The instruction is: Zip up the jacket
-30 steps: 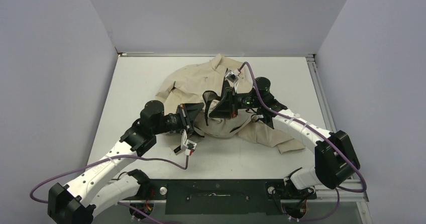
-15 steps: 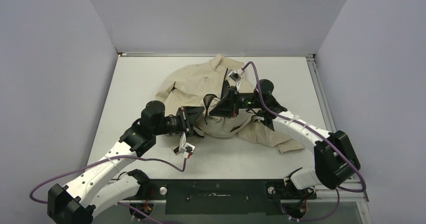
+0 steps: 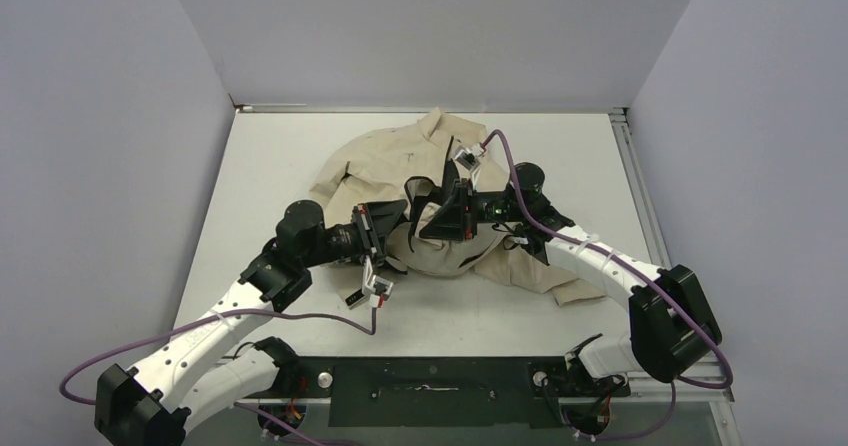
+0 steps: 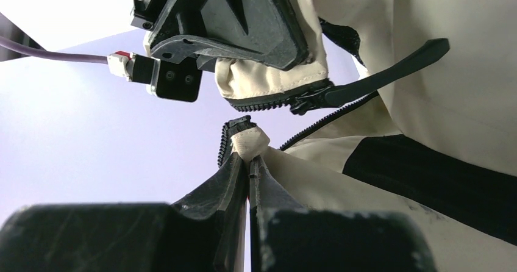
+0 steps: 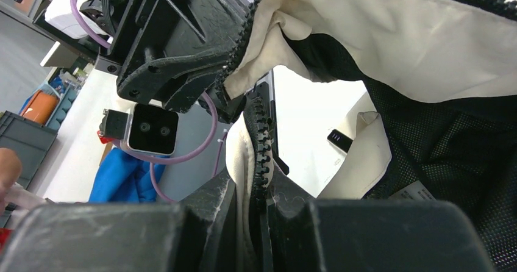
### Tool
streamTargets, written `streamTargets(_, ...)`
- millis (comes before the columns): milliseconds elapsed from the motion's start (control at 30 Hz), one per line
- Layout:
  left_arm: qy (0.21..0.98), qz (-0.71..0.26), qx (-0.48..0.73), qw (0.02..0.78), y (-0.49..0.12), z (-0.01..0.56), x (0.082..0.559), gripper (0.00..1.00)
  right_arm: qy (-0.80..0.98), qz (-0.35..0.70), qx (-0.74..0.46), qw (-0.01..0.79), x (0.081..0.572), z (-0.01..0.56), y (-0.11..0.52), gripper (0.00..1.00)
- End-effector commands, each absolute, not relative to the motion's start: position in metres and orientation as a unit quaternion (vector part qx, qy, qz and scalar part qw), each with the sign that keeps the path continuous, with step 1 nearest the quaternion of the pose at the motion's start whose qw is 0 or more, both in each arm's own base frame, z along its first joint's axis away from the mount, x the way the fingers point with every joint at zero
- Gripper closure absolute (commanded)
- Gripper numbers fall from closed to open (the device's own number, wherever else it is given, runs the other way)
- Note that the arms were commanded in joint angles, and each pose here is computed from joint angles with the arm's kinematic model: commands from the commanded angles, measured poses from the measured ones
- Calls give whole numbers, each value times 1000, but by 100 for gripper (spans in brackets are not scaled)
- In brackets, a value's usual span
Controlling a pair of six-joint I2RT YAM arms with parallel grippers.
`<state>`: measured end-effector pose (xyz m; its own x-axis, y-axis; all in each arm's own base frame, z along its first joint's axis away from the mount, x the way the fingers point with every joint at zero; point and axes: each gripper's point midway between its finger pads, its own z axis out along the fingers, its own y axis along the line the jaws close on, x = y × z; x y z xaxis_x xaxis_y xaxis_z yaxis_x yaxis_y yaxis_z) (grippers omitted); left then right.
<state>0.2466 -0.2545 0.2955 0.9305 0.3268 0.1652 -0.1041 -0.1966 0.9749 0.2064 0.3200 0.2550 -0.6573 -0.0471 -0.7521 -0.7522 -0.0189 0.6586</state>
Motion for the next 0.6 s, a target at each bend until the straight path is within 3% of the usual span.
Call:
streamTargets(0,59,184,737,648,-256,308,245,100,597,649,-355,311,198,285,323,95)
streamTargets(567,60,183,750,633,-254,299,244,100,578,656,-372,312,189,293,324,95)
